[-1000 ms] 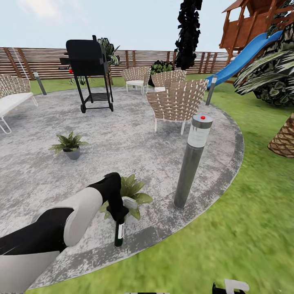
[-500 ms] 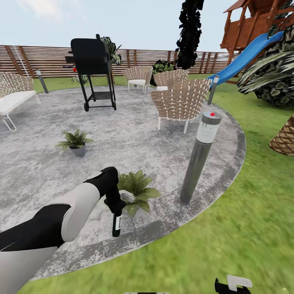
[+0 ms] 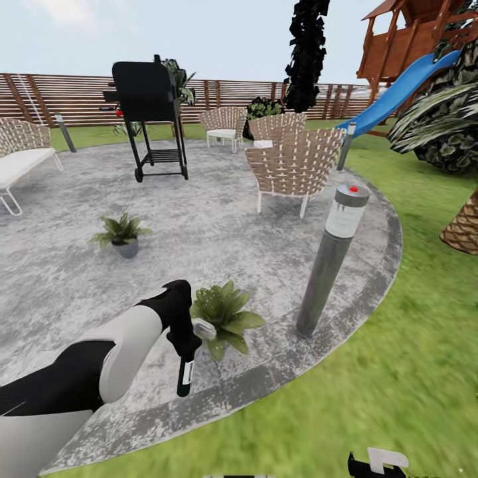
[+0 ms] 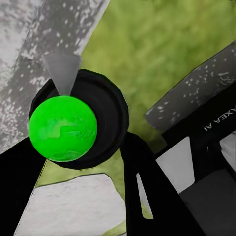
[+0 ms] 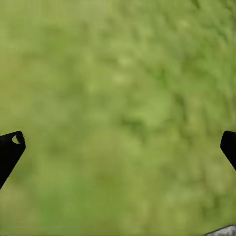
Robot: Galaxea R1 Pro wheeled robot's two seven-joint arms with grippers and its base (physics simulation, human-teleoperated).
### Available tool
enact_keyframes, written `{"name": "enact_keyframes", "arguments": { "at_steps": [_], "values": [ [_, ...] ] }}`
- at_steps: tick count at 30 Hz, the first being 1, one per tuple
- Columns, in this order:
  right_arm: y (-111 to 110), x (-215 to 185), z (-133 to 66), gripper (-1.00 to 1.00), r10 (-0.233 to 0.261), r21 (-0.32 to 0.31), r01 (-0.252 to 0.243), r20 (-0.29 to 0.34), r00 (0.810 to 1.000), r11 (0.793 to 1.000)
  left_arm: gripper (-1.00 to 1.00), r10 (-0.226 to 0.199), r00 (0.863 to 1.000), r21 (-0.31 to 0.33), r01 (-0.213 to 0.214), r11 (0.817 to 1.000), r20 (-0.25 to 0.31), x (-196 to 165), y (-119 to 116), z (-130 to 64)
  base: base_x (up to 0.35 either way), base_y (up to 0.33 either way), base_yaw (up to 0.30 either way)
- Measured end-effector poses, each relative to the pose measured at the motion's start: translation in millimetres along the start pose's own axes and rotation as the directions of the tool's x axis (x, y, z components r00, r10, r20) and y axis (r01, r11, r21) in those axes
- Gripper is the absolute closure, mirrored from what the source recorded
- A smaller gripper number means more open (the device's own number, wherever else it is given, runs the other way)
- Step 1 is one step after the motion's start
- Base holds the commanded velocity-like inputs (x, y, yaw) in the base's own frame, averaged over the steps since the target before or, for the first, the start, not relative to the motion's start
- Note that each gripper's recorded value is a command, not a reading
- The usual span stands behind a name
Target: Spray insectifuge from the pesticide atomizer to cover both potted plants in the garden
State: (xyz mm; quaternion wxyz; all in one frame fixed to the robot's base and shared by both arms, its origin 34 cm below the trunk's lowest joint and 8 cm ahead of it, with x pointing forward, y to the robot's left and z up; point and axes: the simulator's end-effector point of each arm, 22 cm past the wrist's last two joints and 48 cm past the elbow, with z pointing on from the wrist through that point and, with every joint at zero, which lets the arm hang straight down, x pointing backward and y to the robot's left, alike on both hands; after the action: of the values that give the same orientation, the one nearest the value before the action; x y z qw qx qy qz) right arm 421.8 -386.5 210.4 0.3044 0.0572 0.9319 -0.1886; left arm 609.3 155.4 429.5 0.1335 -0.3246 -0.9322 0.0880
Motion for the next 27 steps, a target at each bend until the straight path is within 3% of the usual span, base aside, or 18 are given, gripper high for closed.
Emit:
{"name": "enact_keyframes", "arguments": {
  "at_steps": [7,10,12,14,18,27],
  "values": [
    [0,1,0.0,-1.00,-0.001,0.000,0.001,-0.002,1.000,1.000,1.00,0.007,1.000,0.035,-0.007,0.999,-0.003,2,-3,-6.7,0.006,0.002,-0.184],
    [0,1,0.0,-1.00,-0.001,0.001,0.001,-0.003,1.000,1.000,1.00,0.037,0.998,0.028,-0.036,0.999,-0.049,10,-3,-9.9,0.000,0.000,-0.014],
    [-2,1,0.3,-1.00,-0.003,0.002,0.003,-0.003,1.000,1.000,1.00,0.060,0.991,0.038,-0.056,0.998,-0.118,23,-7,-12.5,0.000,0.000,-0.002],
    [-2,1,0.3,-1.00,-0.004,0.001,0.004,-0.003,1.000,1.000,1.00,0.063,0.986,-0.026,-0.067,0.997,-0.153,30,9,-15.8,0.000,0.000,0.000],
    [-3,3,0.0,-1.00,-0.005,0.002,0.005,-0.006,1.000,1.000,1.00,0.055,0.991,-0.099,-0.067,0.993,-0.124,26,30,-31.6,0.000,0.000,0.000],
    [-3,4,-0.3,-1.00,-0.008,0.004,0.008,-0.008,1.000,1.000,1.00,0.066,0.991,-0.084,-0.076,0.994,-0.115,22,22,-27.4,0.170,0.000,0.000]
  ]
}}
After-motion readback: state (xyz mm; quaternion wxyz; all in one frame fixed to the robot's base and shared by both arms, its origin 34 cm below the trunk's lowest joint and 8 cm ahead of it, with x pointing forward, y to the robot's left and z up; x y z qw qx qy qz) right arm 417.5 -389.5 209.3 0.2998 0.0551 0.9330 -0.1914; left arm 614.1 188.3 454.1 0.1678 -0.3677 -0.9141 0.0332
